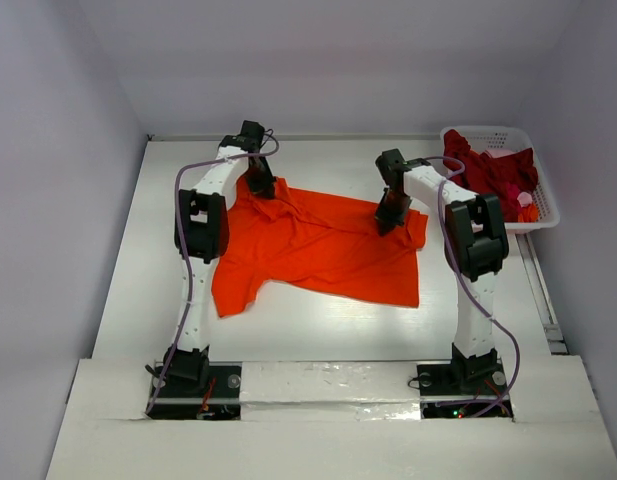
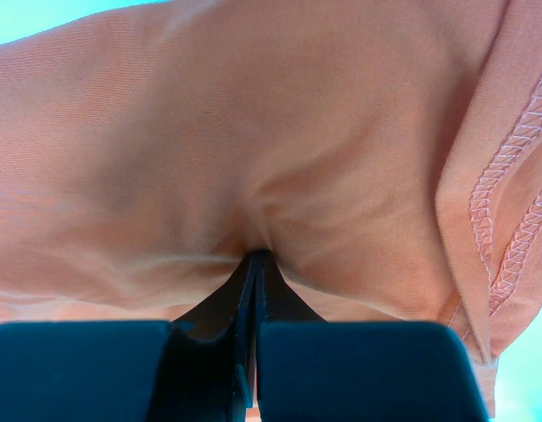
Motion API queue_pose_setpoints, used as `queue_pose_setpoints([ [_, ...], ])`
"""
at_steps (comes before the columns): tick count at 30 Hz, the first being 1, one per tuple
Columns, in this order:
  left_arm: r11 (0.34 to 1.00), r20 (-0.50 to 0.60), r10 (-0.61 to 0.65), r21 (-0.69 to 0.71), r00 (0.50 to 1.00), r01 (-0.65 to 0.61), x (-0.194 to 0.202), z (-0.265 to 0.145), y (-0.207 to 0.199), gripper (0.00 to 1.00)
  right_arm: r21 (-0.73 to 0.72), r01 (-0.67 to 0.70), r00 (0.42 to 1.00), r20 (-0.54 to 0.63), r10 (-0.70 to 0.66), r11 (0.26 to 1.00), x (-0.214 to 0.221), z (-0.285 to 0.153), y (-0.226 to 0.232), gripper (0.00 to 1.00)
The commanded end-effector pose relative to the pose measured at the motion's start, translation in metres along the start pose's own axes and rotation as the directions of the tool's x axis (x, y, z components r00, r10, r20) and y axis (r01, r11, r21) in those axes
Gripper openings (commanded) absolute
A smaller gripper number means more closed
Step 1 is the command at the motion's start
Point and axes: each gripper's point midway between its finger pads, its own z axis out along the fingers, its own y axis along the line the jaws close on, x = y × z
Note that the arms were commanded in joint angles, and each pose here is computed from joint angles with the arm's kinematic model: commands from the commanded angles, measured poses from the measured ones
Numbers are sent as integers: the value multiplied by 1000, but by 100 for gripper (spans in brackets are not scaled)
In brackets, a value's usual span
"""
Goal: Fold and stack the t-shirts
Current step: Fold the tshirt
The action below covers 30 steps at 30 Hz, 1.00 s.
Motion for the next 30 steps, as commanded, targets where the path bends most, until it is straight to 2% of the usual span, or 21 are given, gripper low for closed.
queue_pose_setpoints([
  [1,996,-1,-20,-86,1000,20,-3,18,31,0,109,0,1000,-4,0,994,-3,27,-26,0],
  [14,998,103,-55,32,993,52,-43,10,7,0,102,6,1000,9,-6,995,-9,27,-23,0],
  [25,996,116,-57,71,992,49,-48,3,3,0,101,4,1000,29,-7,995,-16,24,-20,0],
  [30,997,142,-50,63,989,41,-52,-11,3,6,96,4,999,31,-7,995,-15,24,-20,0],
])
